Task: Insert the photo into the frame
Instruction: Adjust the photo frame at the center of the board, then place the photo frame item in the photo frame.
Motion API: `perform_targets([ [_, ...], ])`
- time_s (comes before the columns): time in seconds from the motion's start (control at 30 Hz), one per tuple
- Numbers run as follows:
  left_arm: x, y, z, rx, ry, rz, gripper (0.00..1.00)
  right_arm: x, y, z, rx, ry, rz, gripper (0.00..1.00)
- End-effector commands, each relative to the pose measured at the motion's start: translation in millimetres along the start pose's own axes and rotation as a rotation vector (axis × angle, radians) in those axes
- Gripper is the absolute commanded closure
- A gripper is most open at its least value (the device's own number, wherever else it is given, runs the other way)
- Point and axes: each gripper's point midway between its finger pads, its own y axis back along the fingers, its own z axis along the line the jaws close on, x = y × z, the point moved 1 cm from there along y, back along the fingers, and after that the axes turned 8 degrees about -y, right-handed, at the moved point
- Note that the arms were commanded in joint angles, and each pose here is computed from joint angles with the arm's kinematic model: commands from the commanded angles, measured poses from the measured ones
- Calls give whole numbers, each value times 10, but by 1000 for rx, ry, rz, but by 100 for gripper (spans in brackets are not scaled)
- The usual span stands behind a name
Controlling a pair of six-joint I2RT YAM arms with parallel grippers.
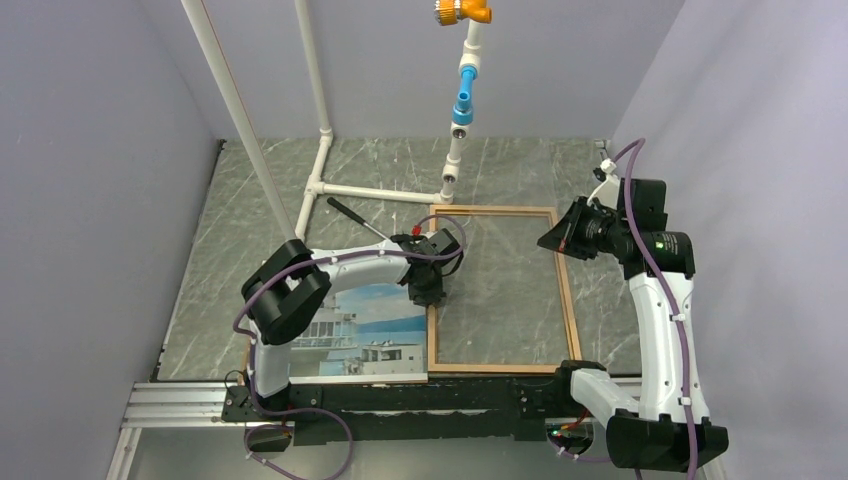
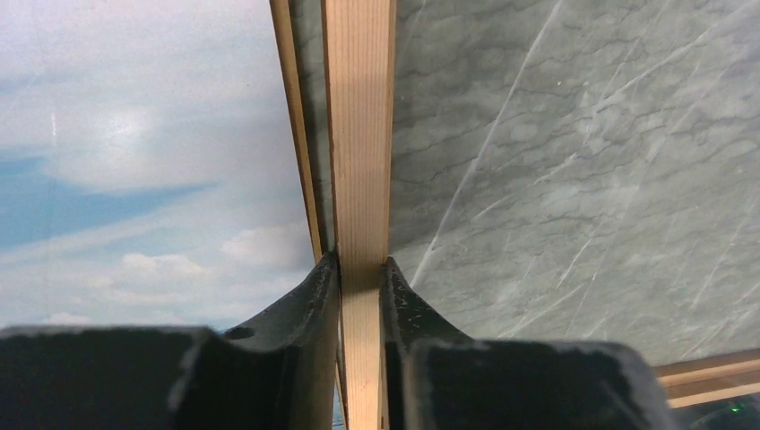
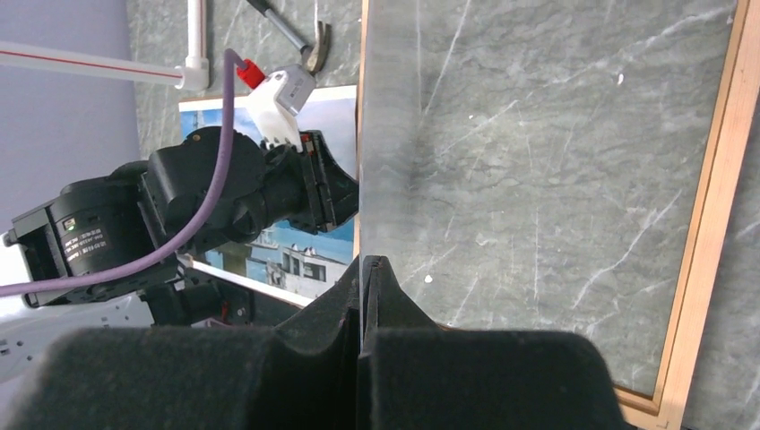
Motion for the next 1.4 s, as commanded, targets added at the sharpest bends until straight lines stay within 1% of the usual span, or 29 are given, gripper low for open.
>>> perform_targets([
  [0.0,-84,90,309,-96,-83,-35,69,-154,62,206,-92,84,-64,100],
  [0.07,-148,224,235,-39,-90,-77,47,-155,60,214,-100,93,-67,100],
  [0.13,-220,371,141,37,-105,-129,33,-145,47,231,-119,99,-65,100],
  [0.17,-246,441,110,67,-112,-150,28,-134,41,239,-130,100,-63,100],
  [0.23,-302,598,42,128,-126,-196,25,-130,31,265,-155,106,-68,100],
  [0.33,-356,812,-54,220,-129,-242,23,-132,46,295,-172,115,-76,100],
  [0.47,-502,1152,-184,358,-129,-331,23,-81,89,358,-215,143,-74,100],
  [0.63,-833,1581,-159,388,-135,-518,24,-43,70,405,-281,178,-91,100],
  [0.77,-1021,1724,-91,434,-75,-576,23,-15,30,378,-291,180,-97,100],
  [0.9,-1075,1697,-88,470,-70,-630,24,80,-27,325,-299,157,-66,100],
  [1.03,-959,1446,10,403,-78,-549,24,190,-23,268,-290,143,-57,100],
  [1.2,-838,1166,194,322,-34,-504,27,273,-52,234,-302,127,-44,100],
  [1.3,-789,1089,195,350,-24,-501,27,273,-59,254,-315,125,-32,100],
  [1.37,-772,1069,178,370,-26,-503,30,257,-61,255,-314,126,-39,100],
])
